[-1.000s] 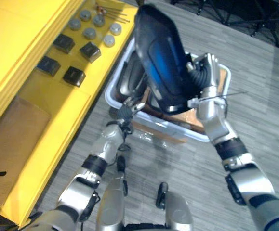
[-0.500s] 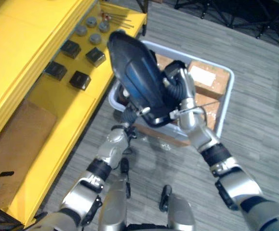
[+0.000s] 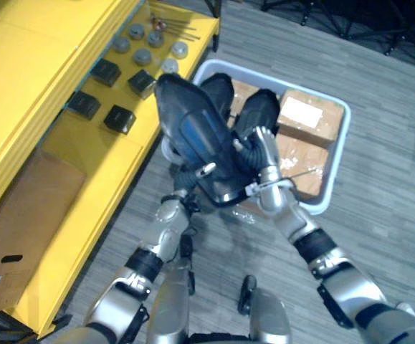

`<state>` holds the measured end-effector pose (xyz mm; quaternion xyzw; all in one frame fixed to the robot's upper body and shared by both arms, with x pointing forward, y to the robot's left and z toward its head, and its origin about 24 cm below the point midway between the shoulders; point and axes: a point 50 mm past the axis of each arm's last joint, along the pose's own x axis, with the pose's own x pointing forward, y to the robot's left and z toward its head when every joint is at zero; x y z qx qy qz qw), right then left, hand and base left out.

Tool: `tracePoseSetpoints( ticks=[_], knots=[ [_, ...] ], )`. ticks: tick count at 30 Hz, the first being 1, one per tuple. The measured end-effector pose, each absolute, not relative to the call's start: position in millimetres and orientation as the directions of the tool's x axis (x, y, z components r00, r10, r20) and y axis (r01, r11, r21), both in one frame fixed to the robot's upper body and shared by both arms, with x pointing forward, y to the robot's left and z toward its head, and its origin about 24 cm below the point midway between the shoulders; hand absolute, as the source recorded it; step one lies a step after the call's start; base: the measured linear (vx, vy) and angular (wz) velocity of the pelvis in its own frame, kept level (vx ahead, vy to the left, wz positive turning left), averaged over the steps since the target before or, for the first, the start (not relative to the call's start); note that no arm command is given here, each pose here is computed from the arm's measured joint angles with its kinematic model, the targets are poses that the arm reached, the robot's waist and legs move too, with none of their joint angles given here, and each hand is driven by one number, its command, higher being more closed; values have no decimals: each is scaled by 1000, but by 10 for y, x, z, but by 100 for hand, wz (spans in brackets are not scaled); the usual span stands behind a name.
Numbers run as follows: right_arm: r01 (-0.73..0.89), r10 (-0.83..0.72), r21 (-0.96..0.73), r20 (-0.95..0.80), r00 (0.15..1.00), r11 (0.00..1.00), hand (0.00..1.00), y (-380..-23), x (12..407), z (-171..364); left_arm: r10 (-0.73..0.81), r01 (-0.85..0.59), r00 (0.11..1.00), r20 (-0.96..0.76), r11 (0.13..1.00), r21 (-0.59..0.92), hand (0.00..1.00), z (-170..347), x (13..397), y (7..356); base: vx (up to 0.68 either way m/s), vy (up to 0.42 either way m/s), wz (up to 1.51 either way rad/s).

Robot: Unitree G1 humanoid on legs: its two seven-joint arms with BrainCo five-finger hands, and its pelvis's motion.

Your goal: Walk over and take plastic housings, then place them on the shelf

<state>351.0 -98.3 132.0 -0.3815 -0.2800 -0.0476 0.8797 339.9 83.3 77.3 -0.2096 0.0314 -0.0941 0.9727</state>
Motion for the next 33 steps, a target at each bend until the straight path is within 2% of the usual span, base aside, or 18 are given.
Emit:
tracePoseSetpoints(
  ticks=[9,16,20,21,33],
  knots=[
    [261,121,-569,547,829,780,100,-788,3397,1300,-166,136,986,-30,884,-447,100,700,3357,888,0,0,0],
    [245,131,-547,558,820,800,100,-693,3333,1279,-157,122,987,-36,877,-465,100,657,3328,909,0,0,-1],
    [261,111,-486,611,784,834,100,-691,3246,1300,-129,136,991,46,908,-397,100,746,3275,934,-2,-4,-1],
    [268,101,-472,621,777,840,0,-701,3232,1292,-114,130,991,66,925,-357,100,783,3270,943,-10,-17,-6],
    [280,73,-431,641,764,858,0,-853,3154,1191,-103,124,989,108,969,-214,100,846,3226,878,11,-10,-2]
  ],
)
